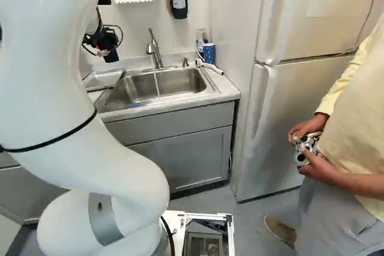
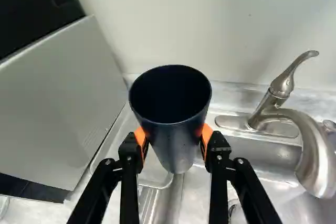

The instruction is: Rinse the cup and place it in the tray

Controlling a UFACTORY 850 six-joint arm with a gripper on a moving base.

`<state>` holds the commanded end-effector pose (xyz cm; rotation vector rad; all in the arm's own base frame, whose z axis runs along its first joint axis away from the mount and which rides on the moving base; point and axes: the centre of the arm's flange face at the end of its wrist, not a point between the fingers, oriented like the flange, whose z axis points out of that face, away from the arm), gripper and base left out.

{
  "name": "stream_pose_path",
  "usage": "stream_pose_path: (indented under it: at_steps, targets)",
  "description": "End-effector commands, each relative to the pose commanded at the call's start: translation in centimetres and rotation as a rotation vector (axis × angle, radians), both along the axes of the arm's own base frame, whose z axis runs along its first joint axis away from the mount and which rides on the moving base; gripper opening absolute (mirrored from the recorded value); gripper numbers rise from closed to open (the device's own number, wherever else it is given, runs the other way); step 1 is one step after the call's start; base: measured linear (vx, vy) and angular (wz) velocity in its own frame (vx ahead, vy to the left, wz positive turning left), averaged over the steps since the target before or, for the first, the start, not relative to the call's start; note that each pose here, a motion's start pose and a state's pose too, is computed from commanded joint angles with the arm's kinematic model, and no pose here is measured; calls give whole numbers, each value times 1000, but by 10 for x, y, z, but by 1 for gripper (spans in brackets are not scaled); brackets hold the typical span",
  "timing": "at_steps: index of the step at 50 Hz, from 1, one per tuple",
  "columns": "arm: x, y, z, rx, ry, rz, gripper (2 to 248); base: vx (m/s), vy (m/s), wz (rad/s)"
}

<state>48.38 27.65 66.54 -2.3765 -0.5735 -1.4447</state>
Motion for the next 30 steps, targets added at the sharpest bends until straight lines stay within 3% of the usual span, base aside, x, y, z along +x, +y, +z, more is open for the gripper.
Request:
stream_pose_path:
  at_steps: [30]
  targets:
    - [17,54,-26,16,-54,29,120,0,0,0]
